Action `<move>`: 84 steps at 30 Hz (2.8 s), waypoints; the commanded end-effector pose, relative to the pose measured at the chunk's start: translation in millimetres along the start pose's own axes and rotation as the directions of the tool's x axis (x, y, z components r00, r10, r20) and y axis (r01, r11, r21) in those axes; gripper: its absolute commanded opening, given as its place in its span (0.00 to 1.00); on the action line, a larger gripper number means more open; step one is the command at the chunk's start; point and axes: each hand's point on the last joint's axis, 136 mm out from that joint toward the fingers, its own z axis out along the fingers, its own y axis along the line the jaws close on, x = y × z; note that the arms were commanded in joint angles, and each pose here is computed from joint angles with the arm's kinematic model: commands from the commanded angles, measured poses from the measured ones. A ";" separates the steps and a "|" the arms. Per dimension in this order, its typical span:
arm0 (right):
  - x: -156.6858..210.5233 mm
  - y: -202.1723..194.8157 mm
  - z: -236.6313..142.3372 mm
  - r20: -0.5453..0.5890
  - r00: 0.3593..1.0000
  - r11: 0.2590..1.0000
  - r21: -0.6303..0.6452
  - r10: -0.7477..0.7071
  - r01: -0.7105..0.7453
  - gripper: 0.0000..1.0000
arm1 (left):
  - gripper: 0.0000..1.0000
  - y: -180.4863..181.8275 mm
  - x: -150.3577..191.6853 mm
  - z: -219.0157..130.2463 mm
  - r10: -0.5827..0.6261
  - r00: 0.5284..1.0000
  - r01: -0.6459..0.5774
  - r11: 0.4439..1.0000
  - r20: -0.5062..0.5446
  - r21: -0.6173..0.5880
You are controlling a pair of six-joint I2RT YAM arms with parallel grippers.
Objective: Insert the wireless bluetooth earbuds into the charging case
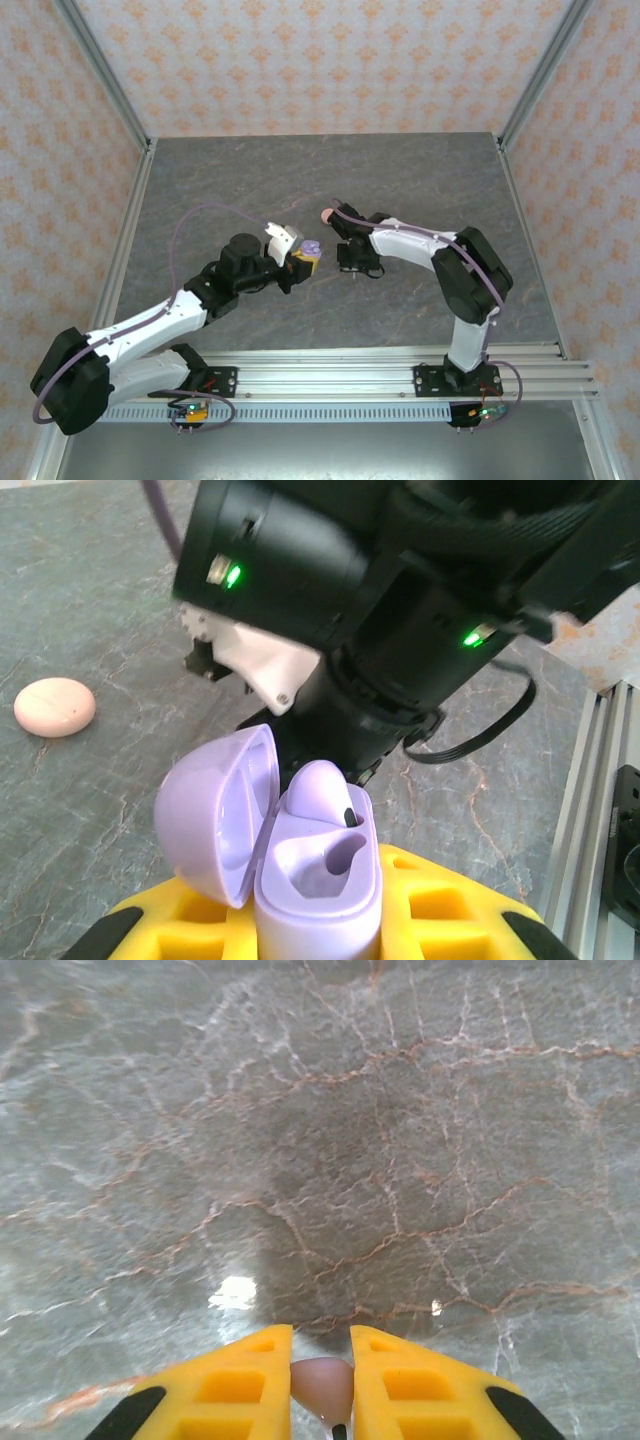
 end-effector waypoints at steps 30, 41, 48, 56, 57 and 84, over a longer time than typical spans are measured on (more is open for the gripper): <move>-30.4 59.0 -164.3 0.387 0.915 0.813 -0.567 0.118 0.135 0.18 | 0.14 9.1 1.9 30.6 0.041 0.998 -0.039 0.999 0.053 -0.021; -32.0 74.6 -189.7 0.444 0.887 0.756 -0.621 0.125 0.204 0.18 | 0.13 -7.4 -7.3 55.0 0.033 0.998 -0.034 0.999 0.052 0.026; -29.5 75.4 -193.3 0.456 0.883 0.751 -0.621 0.113 0.225 0.18 | 0.13 -10.6 -17.8 64.6 -0.022 0.996 0.018 0.999 0.082 0.050; -29.0 70.6 -193.6 0.473 0.874 0.763 -0.604 0.112 0.229 0.18 | 0.13 -13.4 -23.6 65.0 -0.039 0.995 0.033 0.997 0.095 0.063; -29.4 69.8 -193.2 0.475 0.873 0.767 -0.599 0.112 0.228 0.18 | 0.13 -13.2 -23.3 64.5 -0.041 0.995 0.036 0.997 0.093 0.063; -28.1 67.1 -187.8 0.484 0.870 0.779 -0.581 0.095 0.238 0.18 | 0.13 -18.7 -33.2 61.5 -0.050 0.994 0.042 0.996 0.098 0.080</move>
